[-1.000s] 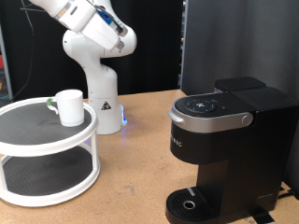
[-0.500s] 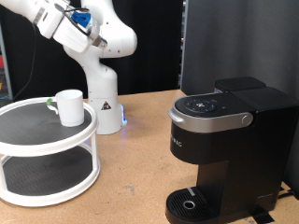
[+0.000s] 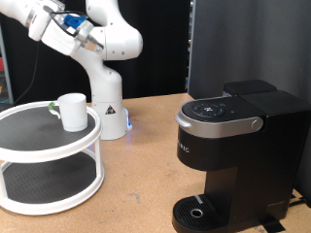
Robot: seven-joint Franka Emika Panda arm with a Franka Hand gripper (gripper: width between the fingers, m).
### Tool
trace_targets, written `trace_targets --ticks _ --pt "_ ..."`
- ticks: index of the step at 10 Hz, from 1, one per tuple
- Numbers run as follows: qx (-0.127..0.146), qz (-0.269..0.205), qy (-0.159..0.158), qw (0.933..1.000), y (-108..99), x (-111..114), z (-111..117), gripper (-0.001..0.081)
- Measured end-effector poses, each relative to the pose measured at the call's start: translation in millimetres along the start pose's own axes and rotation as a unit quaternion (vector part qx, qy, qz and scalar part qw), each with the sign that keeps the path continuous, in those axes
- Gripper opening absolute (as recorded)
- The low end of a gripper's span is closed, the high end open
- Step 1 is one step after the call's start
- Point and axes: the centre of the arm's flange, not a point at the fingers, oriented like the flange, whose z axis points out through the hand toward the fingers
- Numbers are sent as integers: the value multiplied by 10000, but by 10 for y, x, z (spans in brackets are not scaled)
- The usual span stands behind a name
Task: Make a cup of coffee with the keurig machine
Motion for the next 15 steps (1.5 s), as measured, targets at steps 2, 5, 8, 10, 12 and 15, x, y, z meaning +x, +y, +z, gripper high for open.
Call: trace_targets --ticks 2,5,8,10,12,15 --pt "317 -323 -323 9985 -26 -280 -177 4" --pt "280 -466 -427 9976 -8 -578 -466 4" --pt "6 -432 -211 9988 -6 -674 -635 4" --pt "-49 -437 -227 9988 -7 -678 -665 4" --pt "-84 -443 -266 9986 -7 -679 -685 4" --pt "-100 -440 -229 9987 -9 -681 -725 4"
